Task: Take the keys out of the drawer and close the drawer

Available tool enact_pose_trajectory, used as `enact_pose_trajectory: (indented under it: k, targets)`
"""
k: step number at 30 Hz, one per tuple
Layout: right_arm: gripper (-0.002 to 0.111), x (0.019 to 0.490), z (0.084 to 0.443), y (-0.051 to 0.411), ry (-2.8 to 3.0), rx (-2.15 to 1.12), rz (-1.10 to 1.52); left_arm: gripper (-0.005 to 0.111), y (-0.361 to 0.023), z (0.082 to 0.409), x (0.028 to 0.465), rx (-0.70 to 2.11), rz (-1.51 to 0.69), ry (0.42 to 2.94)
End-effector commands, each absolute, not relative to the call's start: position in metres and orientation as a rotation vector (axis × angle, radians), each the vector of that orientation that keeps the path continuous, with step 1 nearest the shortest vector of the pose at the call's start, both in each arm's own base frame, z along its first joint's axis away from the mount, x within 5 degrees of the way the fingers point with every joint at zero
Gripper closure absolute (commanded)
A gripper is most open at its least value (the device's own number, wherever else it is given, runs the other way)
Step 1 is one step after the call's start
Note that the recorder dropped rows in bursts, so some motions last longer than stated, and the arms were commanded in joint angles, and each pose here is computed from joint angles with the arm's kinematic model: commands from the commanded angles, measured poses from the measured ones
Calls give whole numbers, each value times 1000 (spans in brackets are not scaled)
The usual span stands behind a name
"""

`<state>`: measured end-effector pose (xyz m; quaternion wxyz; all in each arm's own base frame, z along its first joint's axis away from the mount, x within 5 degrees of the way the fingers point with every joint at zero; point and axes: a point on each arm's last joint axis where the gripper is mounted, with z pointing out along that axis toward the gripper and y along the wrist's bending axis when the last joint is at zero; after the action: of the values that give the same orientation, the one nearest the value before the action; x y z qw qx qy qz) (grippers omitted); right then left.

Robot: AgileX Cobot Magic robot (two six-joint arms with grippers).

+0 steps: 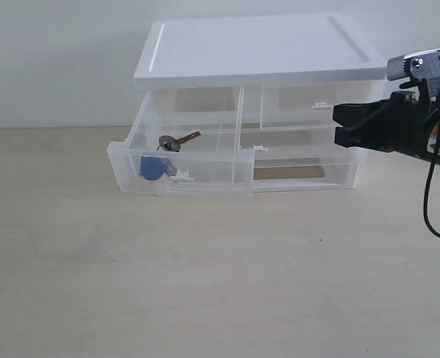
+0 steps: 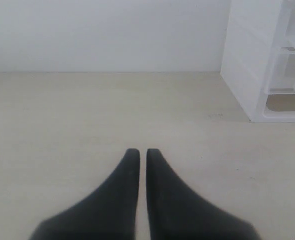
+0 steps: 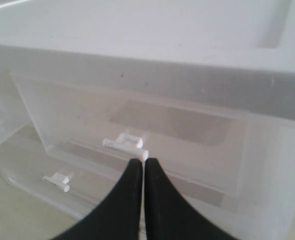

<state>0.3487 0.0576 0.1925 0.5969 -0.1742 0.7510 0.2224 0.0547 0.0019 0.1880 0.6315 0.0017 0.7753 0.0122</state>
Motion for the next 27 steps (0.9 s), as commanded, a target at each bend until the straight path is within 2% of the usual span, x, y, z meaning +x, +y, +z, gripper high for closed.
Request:
enact_pose_trajectory:
  k: [1, 12, 17, 22, 27]
  targets:
    - [108, 349, 199, 58, 1724, -401, 515, 102, 2, 187, 54, 4, 33, 1778]
    - [108, 349, 201, 59, 1700, -392, 530, 102, 2, 187, 54, 4, 33, 1778]
    - [108, 343, 213, 67, 1637, -332, 764, 102, 2, 187, 54, 4, 33, 1778]
    - [108, 315, 227, 83, 1568, -788, 756, 102, 2, 187, 54, 4, 33, 1778]
    - [108, 289, 262, 86, 1481, -970, 715, 102, 2, 187, 54, 4, 33, 1778]
